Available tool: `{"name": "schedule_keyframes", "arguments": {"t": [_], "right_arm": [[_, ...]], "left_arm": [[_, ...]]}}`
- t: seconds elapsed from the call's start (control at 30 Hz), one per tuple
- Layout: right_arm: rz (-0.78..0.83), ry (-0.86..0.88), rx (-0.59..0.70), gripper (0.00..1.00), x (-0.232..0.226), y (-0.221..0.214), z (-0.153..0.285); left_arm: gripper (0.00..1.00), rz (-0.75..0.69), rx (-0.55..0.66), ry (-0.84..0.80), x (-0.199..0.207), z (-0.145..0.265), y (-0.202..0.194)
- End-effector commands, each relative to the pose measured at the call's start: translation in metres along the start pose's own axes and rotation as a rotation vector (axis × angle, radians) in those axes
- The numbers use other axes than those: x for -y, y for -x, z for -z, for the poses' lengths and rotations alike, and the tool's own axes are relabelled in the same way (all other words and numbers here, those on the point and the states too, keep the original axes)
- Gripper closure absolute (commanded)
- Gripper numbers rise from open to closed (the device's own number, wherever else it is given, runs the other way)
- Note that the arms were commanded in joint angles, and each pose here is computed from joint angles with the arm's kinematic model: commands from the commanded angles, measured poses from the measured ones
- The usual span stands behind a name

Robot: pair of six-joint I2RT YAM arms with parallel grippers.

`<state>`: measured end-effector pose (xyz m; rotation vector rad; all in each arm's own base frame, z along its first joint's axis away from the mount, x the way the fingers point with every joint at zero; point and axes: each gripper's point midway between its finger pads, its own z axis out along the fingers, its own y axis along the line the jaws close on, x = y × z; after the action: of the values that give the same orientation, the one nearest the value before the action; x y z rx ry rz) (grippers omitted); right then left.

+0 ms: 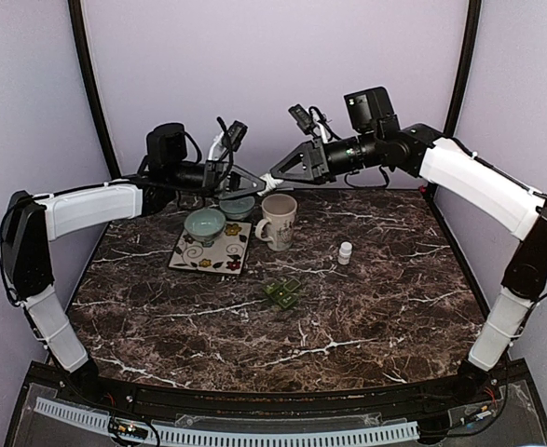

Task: Sort the pills into containers
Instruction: Screw the lid of the pill bottle onto the pill bottle.

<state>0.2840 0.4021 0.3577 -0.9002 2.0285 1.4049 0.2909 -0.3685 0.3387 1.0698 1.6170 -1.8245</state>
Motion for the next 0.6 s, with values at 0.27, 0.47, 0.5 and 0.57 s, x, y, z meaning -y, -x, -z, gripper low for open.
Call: {"name": "schedule_keyframes", "arguments": {"t": [0.27, 0.47, 0.5, 0.57], "right_arm": [[-0.207, -0.008, -0.076, 1.0, 0.019, -0.02, -0.036], [-0.269, -0.034, -0.088, 1.0, 0.027, -0.025, -0.04], [-0.277, -0.038, -0.089, 1.0, 0.029, -0.026, -0.04], [-0.291, -0.048, -0.091, 1.0, 0.031, -0.027, -0.041]], "left_arm": [[1.0, -0.556, 0.099, 0.42, 0.036, -0.032, 0.044], [1.0, -0.794, 0.122, 0.696, 0.039, -0.034, 0.046], [1.0, -0.834, 0.131, 0.738, 0.04, -0.034, 0.047], [1.0, -0.913, 0.15, 0.819, 0.043, -0.034, 0.048]]}}
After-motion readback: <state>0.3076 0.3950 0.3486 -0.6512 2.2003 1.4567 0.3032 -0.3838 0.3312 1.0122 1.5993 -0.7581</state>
